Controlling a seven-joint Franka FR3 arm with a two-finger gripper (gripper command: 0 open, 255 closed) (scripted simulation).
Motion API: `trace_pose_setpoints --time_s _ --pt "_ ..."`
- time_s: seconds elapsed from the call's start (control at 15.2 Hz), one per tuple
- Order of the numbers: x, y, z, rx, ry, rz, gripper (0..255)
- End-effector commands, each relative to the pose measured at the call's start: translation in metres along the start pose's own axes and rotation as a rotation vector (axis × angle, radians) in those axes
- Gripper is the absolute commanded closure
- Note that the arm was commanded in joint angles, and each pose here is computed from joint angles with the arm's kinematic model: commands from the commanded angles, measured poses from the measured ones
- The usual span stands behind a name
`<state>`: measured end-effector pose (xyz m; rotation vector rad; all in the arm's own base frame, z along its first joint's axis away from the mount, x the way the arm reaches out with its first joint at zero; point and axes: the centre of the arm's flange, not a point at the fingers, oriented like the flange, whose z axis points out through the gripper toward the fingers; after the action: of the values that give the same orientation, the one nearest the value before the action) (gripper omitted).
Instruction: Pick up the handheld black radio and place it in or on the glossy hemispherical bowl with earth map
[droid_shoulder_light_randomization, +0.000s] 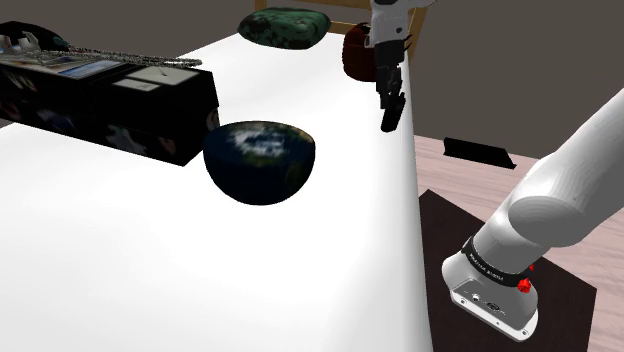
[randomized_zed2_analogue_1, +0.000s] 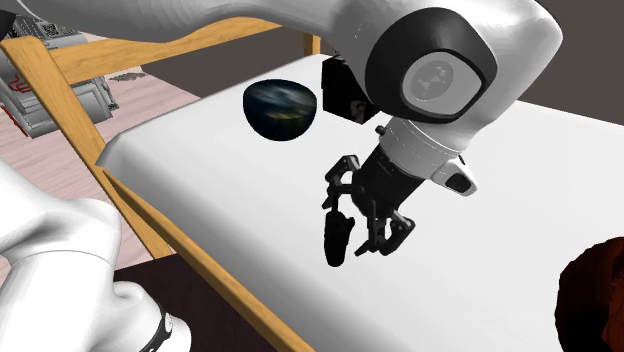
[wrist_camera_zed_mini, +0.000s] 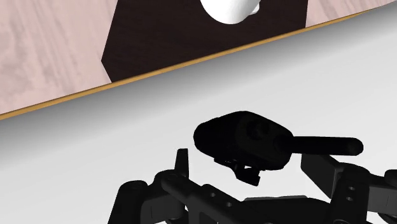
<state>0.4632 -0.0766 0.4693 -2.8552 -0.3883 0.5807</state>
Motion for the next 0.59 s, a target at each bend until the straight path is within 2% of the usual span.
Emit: trace_pose_setpoints --time_s 0.0,0.2,0.26,0.53 --pt "0.0000 0.0000 0.0006 0.000 0.000 0.000 0" --pt "0.0000 0.0000 0.0005 0.000 0.000 0.000 0" --pt "0.0000 0.0000 0.0005 0.000 0.000 0.000 255" --pt "0.0000 0.0000 0.0006 0.000 0.000 0.000 255"
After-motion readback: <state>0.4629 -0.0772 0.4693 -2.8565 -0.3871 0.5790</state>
